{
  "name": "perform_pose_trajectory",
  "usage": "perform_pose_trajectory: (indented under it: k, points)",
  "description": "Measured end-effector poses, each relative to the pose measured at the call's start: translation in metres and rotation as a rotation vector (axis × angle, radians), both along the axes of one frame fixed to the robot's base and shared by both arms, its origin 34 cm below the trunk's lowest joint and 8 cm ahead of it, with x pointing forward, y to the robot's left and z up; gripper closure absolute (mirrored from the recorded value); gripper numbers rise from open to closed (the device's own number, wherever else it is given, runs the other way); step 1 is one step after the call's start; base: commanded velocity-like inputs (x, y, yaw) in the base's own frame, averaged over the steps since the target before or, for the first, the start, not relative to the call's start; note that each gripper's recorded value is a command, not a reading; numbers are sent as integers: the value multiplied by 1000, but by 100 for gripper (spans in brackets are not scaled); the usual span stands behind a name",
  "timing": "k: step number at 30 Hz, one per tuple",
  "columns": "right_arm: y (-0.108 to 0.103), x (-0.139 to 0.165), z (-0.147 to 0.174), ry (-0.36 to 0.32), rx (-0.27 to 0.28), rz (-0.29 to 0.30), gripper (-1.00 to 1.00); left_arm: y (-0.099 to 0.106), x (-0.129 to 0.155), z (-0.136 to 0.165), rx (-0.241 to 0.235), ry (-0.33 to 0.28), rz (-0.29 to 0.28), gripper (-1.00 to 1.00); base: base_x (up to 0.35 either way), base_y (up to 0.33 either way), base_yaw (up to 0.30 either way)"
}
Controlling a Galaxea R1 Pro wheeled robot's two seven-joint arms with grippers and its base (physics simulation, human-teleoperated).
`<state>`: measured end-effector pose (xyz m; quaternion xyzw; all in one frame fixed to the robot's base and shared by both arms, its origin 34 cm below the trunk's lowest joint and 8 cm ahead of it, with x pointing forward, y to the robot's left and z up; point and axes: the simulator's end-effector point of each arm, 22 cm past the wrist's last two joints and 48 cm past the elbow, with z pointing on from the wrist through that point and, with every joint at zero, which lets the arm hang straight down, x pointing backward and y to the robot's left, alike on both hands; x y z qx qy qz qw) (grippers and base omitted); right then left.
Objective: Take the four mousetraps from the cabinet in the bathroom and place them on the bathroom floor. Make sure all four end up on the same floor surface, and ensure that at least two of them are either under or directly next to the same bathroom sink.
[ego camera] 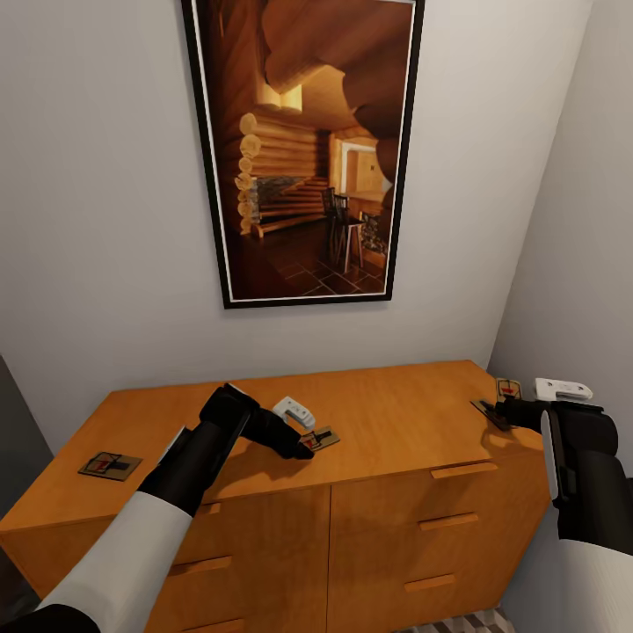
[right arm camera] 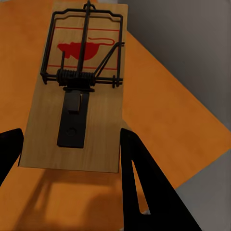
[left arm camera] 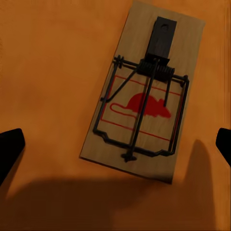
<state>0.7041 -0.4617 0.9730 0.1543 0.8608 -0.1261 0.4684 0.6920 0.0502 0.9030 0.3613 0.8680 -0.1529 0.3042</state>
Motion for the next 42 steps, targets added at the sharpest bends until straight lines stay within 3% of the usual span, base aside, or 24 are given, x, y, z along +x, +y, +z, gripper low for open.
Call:
perform_pose_trajectory:
  k: [16,42]
  points:
    - [0,0,-1,3,1,0,100,-10,0,13,-17,-29,-13,-100,0,0,0]
    - [0,0,-2,4,2,0,100,-13,9,7,-7,-40,-45,-100,0,0,0]
